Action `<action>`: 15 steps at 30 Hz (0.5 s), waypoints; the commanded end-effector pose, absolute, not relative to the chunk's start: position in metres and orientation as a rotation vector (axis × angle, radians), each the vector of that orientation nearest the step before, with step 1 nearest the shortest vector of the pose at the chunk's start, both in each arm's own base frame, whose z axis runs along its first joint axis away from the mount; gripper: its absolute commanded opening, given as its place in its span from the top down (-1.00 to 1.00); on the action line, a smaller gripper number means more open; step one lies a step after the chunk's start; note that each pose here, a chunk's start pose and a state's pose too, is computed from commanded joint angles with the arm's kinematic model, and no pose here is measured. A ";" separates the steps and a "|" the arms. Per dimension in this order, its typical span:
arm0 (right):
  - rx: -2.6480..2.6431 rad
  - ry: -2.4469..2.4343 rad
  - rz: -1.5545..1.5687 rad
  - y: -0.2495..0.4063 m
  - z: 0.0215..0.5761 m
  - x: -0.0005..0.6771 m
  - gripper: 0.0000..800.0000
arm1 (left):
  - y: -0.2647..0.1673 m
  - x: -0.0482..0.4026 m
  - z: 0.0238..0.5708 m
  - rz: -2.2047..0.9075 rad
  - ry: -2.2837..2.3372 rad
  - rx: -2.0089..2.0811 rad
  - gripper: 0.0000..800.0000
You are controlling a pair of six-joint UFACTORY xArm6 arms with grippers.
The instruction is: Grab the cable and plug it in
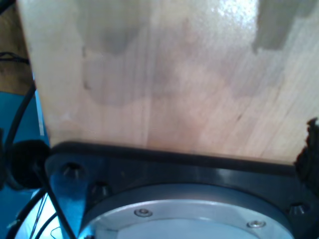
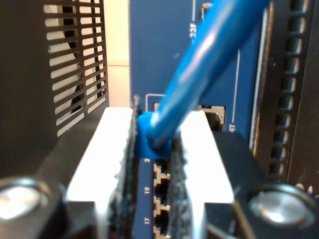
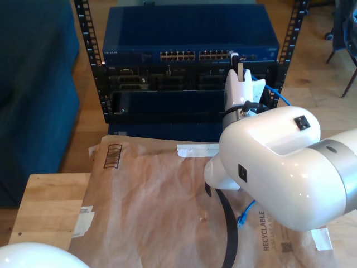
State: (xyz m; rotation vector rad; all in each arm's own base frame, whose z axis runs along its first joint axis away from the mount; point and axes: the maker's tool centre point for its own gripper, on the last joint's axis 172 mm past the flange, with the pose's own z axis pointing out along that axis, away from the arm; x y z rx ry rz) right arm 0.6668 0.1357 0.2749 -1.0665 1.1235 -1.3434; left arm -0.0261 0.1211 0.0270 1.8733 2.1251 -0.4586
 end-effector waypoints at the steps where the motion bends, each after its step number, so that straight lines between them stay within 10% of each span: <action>1: -1.065 1.123 -1.344 0.136 0.276 0.667 1.00 | 0.121 -0.026 0.027 -0.459 2.125 1.873 -1.00; 15: -1.063 1.122 -1.345 0.134 0.276 0.669 1.00 | 0.121 -0.026 0.027 -0.459 2.125 1.873 -1.00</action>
